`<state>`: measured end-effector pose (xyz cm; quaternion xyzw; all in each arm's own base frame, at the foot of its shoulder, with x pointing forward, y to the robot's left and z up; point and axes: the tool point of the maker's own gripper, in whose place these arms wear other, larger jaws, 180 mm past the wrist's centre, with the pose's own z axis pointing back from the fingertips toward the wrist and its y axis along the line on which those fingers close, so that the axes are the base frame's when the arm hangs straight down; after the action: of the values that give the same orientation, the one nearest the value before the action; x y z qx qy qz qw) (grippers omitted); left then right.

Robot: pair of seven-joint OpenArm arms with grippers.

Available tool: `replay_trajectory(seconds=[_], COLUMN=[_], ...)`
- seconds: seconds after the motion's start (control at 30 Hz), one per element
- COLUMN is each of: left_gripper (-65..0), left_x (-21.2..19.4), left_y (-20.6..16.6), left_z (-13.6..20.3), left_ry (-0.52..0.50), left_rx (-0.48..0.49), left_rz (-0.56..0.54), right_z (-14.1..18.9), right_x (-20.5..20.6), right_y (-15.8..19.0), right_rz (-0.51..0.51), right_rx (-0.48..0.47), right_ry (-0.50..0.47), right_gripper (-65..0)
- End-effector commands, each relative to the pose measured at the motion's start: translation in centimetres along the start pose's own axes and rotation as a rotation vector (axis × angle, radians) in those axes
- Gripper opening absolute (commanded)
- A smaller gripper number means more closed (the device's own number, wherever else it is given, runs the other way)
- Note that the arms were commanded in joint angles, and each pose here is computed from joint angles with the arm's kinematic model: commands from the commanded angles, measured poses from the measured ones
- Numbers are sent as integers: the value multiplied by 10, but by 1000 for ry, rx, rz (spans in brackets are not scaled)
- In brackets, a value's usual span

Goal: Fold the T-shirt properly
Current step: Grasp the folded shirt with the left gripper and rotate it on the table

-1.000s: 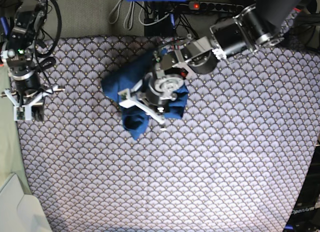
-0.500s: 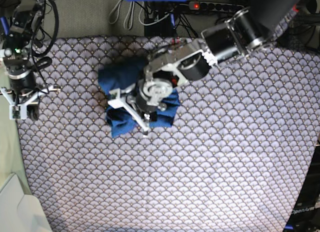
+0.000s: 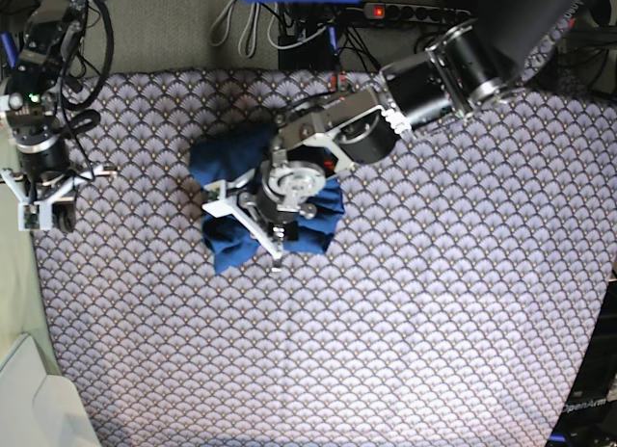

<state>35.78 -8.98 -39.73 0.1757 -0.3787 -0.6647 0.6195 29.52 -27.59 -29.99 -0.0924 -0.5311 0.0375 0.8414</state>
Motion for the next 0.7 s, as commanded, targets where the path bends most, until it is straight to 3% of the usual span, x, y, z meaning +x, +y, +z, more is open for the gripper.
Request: replay_trajectory(seconds=[0.0,0.1,0.17,0.47,0.67], left_gripper=[-519,-366,-296,-281,-282], left_x=[8,8,8,14,-1], left_y=[23,25,34,53,73], left_z=[2,1,1,1,0], left_ry=[-11,-13,-11,-30,24], left_rx=[40,23,34,47,80], left_rz=[35,69,71,92,142], right_z=[1,1,0,0,0], right_x=[16,16,16,15,16], right_y=[-3,-3,-3,-1,-1], right_rz=[9,8,9,9,9], right_rx=[-3,-3,-1,2,2], right_ry=[-53,-54,-54,-51,-53], right_gripper=[-650,-650,-650,-650,-650])
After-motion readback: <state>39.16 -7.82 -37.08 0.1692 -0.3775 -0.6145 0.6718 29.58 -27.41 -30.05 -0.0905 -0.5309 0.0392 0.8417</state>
